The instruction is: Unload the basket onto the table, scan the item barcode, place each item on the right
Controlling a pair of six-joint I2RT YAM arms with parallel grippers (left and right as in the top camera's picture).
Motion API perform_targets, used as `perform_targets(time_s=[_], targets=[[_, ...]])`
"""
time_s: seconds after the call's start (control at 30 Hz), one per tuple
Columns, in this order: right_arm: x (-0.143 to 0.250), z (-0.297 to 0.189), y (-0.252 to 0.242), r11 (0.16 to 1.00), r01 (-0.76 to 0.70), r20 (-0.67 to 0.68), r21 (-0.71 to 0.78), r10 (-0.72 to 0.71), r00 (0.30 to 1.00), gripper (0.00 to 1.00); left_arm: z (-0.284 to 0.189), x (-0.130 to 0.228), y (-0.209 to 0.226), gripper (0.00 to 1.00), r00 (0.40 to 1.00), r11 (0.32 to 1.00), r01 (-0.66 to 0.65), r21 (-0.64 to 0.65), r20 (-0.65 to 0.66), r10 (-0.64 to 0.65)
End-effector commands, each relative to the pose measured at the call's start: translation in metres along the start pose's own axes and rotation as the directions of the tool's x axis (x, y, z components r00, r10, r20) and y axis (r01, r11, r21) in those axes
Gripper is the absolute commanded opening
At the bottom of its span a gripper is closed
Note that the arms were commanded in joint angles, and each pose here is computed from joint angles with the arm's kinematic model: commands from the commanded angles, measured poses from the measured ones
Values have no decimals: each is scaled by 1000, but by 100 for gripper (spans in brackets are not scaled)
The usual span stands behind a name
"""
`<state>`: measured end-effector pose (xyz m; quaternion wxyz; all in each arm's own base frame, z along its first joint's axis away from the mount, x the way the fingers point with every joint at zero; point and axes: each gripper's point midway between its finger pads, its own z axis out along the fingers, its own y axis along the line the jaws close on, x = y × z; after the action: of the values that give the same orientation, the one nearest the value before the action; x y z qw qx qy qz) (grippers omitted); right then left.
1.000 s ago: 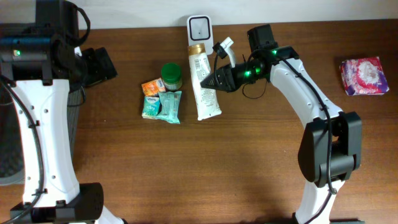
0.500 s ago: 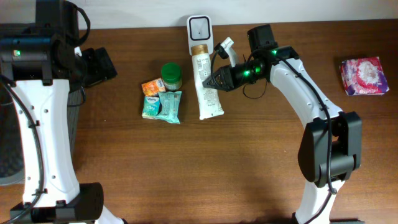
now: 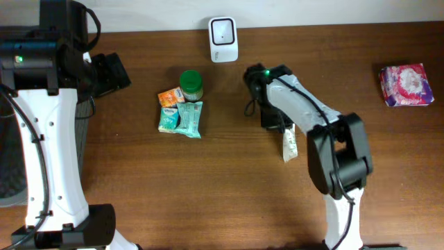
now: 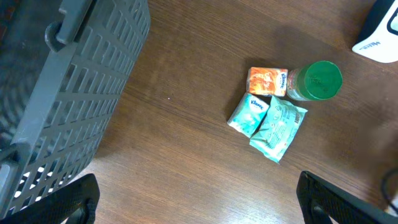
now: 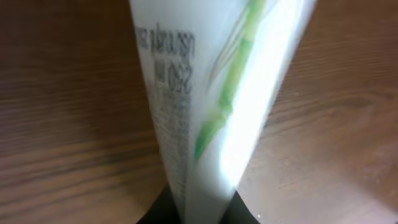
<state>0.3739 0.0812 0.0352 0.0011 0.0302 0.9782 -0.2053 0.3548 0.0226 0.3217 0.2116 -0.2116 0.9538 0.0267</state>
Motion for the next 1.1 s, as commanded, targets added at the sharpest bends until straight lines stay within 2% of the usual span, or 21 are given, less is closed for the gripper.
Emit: perform_targets(time_s=[0.0, 0.07, 0.13, 0.17, 0.23, 0.3, 0.33, 0.37, 0.47, 0.53, 0.57, 0.63, 0.7, 0.73, 0.77, 0.83, 0.87, 0.97, 1.03, 1.07], targets=[[2, -10, 20, 1000, 22, 38, -14, -22, 999, 18, -6, 0, 2, 99, 1000, 1000, 10, 3, 17, -10], [6, -19, 45, 997, 66, 76, -42, -62, 995, 38, -6, 0, 2, 99, 1000, 1000, 10, 3, 17, -10], [18, -34, 95, 964, 157, 80, -215, -143, 986, 48, -6, 0, 2, 99, 1000, 1000, 10, 3, 17, -10], [18, -44, 100, 954, 160, 77, -252, -145, 986, 52, -6, 0, 2, 99, 1000, 1000, 10, 3, 17, -10], [1, -79, 78, 955, 124, 83, -270, -106, 991, 67, -6, 0, 2, 99, 1000, 1000, 10, 3, 17, -10], [-18, -85, 45, 952, 133, 91, -275, -112, 990, 66, -6, 0, 2, 99, 1000, 1000, 10, 3, 17, -10], [-21, -77, 34, 945, 157, 71, -288, -142, 987, 55, -6, 0, 2, 99, 1000, 1000, 10, 3, 17, -10], [-18, -70, 32, 923, 195, 50, -332, -189, 981, 52, -6, 0, 2, 99, 1000, 1000, 10, 3, 17, -10], [-11, -32, 25, 917, 185, -15, -353, -203, 979, 52, -6, 0, 2, 99, 1000, 1000, 10, 3, 17, -10], [-7, -10, 41, 905, 182, -13, -386, -203, 979, 52, -7, 0, 2, 99, 1000, 1000, 10, 3, 17, -10], [-6, -6, 48, 892, 179, -12, -415, -202, 979, 49, -6, 0, 2, 99, 1000, 1000, 10, 3, 17, -10], [-7, -1, 53, 887, 171, -4, -428, -191, 982, 37, -6, 0, 2, 99, 1000, 1000, 10, 3, 17, -10], [-8, -3, 57, 879, 170, 3, -446, -189, 982, 9, -6, 0, 2, 99, 1000, 1000, 10, 3, 17, -10], [-10, -8, 64, 857, 167, 11, -487, -186, 983, 4, -7, 0, 2, 99, 1000, 1000, 10, 3, 17, -10], [-14, -18, 67, 843, 168, 26, -512, -180, 983, 4, -6, 0, 2, 99, 1000, 1000, 10, 3, 17, -10], [-42, -53, 67, 817, 181, 118, -547, -139, 983, 4, -6, 0, 2, 99, 1000, 1000, 10, 3, 17, -10], [-67, -85, 64, 802, 199, 208, -563, -95, 973, 4, -6, 0, 2, 99, 1000, 1000, 10, 3, 17, -10], [-132, -165, 55, 764, 255, 463, -593, 64, 884, 4, -6, 0, 2, 99, 1000, 1000, 10, 3, 17, -10], [-163, -187, 59, 747, 290, 569, -599, 143, 810, 4, -6, 0, 2, 99, 1000, 1000, 10, 3, 17, -10], [-168, -188, 60, 745, 294, 581, -599, 152, 800, 4, -7, 0, 2, 99, 1000, 1000, 10, 3, 17, -10]])
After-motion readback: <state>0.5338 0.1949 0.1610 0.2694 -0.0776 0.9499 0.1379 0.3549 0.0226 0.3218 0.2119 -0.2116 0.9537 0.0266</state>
